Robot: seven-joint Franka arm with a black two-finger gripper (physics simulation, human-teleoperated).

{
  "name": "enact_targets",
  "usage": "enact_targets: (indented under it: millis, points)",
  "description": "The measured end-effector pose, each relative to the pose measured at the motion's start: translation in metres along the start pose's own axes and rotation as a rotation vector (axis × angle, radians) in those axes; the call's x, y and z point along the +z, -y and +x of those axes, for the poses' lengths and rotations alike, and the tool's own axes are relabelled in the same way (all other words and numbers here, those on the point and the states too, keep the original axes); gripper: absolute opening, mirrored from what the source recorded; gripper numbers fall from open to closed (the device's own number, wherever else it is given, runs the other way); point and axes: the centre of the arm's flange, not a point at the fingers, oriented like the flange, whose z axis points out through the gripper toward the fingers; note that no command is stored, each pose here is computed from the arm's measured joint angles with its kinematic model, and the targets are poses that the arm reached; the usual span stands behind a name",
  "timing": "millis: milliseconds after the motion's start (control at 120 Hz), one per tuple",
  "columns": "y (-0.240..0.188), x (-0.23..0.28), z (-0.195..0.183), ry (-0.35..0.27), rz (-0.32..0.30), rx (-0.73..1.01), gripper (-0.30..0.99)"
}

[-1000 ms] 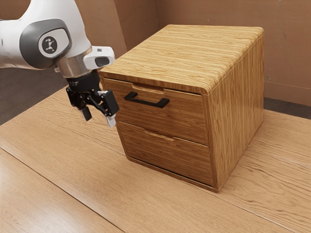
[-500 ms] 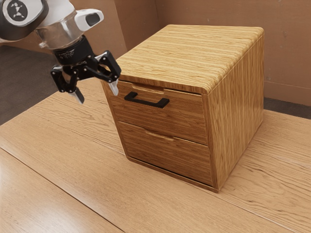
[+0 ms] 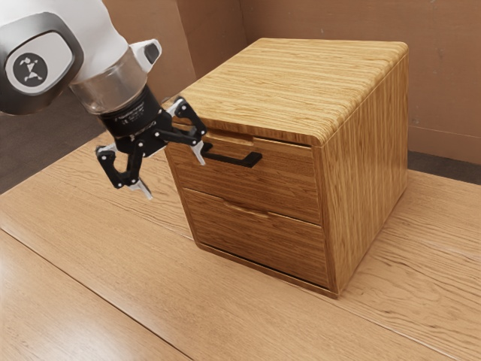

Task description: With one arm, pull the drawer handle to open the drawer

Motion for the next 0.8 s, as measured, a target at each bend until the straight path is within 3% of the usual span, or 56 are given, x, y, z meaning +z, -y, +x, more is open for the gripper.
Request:
enact_targets:
  millis: [158,483,800]
  points:
    - [-0.014,0.004,0.001,-0.036,-0.081,-0.116,0.69]
    - [-0.009,0.018,0.012,-0.061,-0.173,-0.314,0.69]
    - [-0.017,0.027,0.018,-0.064,-0.208,-0.42,0.69]
